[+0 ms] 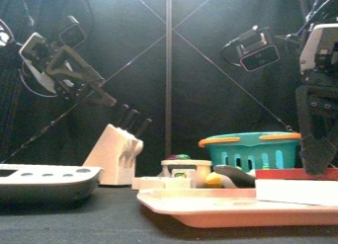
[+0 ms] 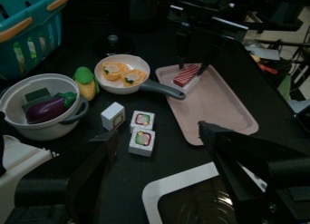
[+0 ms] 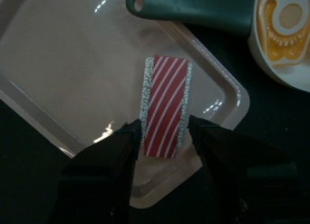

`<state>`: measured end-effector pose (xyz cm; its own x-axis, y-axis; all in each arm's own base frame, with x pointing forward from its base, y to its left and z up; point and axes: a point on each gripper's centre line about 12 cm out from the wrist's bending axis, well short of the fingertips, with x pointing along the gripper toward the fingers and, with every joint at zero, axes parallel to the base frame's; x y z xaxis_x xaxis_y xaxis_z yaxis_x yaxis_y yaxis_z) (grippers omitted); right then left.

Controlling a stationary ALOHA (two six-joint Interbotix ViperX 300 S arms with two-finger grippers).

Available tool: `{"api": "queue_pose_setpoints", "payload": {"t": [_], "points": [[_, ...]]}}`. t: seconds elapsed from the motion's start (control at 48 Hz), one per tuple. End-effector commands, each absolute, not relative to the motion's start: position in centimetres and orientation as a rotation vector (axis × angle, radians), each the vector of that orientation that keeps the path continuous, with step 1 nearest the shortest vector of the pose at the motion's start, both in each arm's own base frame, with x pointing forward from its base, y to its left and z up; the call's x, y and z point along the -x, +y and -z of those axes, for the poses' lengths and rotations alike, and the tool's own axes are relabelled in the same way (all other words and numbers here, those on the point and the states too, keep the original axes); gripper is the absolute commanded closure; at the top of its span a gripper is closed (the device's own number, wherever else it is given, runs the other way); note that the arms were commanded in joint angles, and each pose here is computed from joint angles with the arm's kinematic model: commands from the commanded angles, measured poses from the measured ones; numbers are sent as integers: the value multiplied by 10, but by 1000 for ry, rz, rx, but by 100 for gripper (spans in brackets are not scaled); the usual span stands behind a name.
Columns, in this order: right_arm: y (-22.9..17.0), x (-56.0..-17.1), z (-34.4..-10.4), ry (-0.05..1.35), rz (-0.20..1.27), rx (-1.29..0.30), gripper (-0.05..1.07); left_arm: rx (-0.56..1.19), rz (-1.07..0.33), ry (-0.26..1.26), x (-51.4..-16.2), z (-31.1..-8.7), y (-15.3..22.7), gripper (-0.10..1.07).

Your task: Grab salmon sushi

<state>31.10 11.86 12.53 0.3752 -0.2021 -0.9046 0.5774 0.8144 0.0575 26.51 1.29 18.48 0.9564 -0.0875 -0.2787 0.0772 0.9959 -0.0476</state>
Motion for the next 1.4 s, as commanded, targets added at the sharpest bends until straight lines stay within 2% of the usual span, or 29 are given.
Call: {"api": "queue_pose_setpoints", "payload": {"t": [0.0, 0.396, 1.167, 1.375], "points": [[117, -314, -133, 1059, 512, -418, 22, 35, 84, 272, -268, -188, 13, -5], [116, -313, -130, 1065, 516, -416, 34, 35, 83, 271, -268, -188, 14, -5], [113, -316, -121, 1082, 534, -404, 36, 35, 82, 274, -268, -188, 14, -5], [113, -316, -122, 1078, 533, -407, 48, 35, 82, 274, -268, -188, 14, -5]]}}
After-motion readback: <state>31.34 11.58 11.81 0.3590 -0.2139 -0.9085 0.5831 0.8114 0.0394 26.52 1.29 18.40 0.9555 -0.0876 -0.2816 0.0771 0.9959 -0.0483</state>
